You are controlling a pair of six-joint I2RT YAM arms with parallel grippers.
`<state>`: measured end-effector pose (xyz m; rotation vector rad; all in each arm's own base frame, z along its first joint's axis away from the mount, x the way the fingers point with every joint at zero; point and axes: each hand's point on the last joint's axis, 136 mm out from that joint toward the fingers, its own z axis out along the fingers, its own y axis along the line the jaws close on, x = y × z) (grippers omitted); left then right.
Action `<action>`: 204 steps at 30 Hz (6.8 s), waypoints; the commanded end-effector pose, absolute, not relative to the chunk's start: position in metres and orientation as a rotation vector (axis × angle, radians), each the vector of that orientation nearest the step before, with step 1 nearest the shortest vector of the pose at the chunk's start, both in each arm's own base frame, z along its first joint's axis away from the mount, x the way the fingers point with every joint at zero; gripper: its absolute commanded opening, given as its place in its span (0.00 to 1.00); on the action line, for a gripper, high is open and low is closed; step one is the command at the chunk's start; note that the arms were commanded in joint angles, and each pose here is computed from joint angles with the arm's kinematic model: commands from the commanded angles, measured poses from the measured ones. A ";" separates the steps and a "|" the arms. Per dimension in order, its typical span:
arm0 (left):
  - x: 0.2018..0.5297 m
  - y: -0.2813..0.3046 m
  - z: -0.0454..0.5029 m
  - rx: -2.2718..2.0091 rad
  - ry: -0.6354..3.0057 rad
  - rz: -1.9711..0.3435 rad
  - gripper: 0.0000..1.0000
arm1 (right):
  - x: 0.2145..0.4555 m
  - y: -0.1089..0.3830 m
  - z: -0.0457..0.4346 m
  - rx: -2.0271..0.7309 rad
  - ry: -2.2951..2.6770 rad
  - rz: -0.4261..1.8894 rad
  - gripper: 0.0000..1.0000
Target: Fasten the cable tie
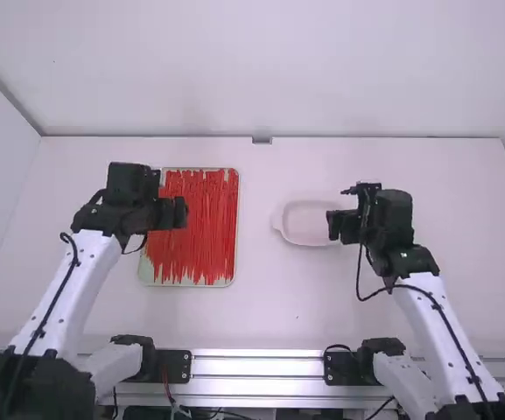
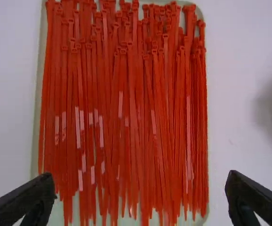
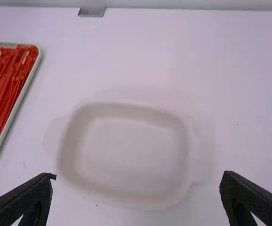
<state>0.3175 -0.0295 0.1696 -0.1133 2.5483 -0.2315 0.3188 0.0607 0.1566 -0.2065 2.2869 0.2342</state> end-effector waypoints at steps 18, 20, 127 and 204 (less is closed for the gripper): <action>0.328 -0.036 0.176 -0.117 2.565 -0.264 0.99 | 0.331 0.069 0.169 -0.229 2.280 0.259 0.99; 0.328 -0.036 0.176 -0.117 2.565 -0.264 0.99 | 0.330 0.071 0.168 -0.236 2.282 0.259 0.99; 0.469 -0.063 0.055 -0.125 2.697 -0.403 0.88 | 0.295 0.186 0.207 -0.616 2.070 0.794 0.99; 0.480 -0.048 0.017 -0.192 2.540 -0.323 0.44 | 0.300 0.184 0.200 -0.609 2.090 0.790 0.99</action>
